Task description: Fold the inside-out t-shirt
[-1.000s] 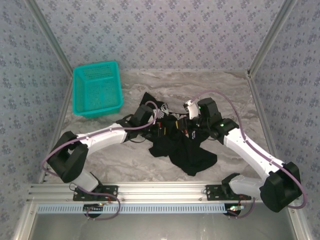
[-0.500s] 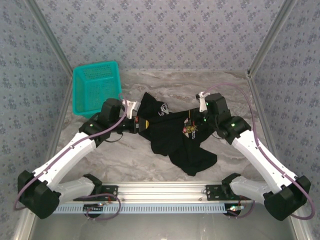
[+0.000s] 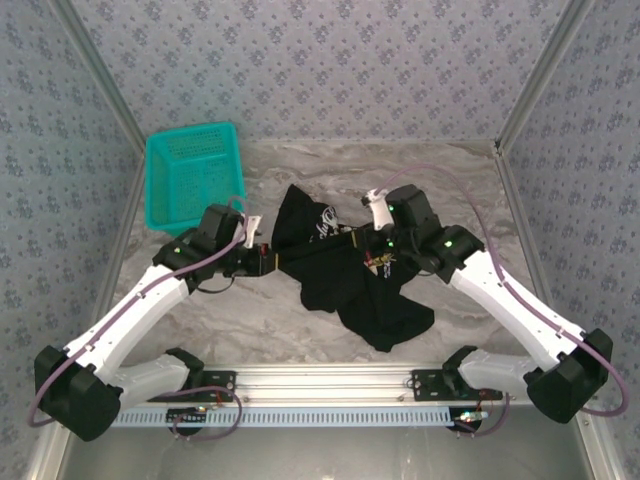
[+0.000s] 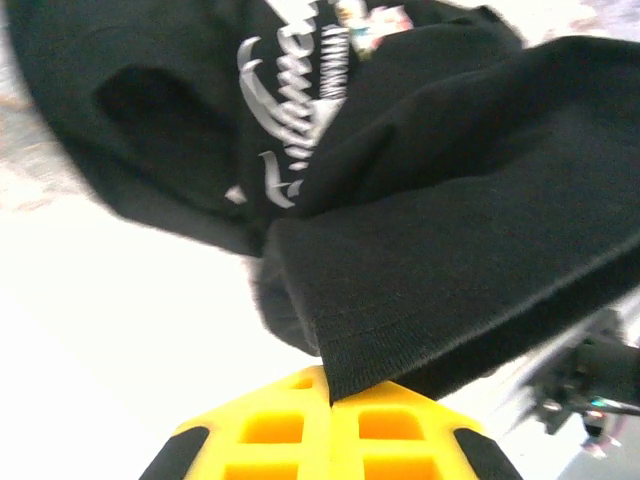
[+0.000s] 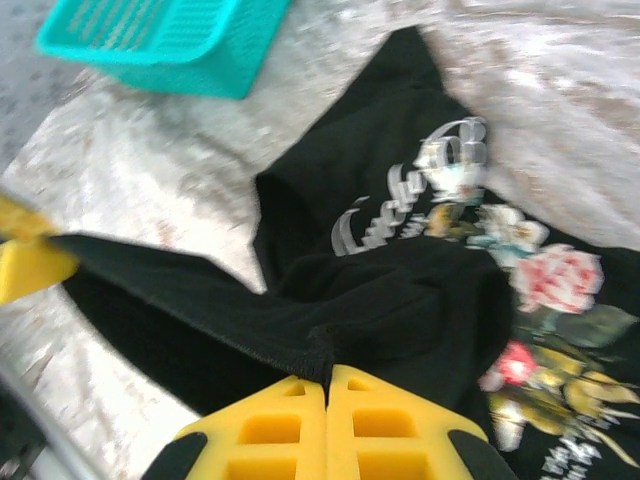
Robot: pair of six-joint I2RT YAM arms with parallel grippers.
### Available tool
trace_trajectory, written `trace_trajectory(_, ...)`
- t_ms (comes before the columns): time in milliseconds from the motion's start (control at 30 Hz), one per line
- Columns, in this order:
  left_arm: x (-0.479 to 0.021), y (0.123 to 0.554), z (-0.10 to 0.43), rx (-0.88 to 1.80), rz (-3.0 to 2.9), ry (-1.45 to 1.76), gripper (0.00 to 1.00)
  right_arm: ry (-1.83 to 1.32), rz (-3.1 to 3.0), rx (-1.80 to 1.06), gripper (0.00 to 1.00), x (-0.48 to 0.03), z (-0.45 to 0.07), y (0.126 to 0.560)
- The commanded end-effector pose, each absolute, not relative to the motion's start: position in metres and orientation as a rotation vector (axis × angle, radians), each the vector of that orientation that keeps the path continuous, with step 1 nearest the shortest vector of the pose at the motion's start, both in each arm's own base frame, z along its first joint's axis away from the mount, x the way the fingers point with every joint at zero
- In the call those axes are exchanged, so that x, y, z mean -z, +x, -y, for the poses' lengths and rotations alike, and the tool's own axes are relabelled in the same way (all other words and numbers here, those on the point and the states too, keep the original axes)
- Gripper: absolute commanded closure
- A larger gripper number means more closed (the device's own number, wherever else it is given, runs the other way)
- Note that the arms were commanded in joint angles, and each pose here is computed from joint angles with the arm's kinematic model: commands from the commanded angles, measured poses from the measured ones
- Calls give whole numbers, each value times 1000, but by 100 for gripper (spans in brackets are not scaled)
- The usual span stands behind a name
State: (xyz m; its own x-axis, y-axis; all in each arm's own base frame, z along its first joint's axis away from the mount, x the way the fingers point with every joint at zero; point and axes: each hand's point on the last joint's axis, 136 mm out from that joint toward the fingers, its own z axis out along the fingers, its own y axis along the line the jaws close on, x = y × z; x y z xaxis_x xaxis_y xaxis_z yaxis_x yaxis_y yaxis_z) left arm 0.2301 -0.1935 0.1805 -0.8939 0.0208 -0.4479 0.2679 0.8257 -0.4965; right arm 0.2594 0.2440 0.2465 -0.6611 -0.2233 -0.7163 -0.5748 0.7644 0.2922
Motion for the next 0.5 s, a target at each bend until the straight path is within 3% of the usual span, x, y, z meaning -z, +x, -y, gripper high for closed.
trace_trajectory(0, -178, 233, 140, 480, -2598, 22, 100, -797, -2254, -821, 100, -245, -286, 233)
trace_trajectory(233, -187, 234, 70, 304, -2450, -312, 100, -1167, -2156, -1087, 100, -250, -364, 173)
trace_trajectory(467, -164, 235, 33, 159, -2454, -471, 100, -1180, -2186, -1208, 100, -233, -411, 169)
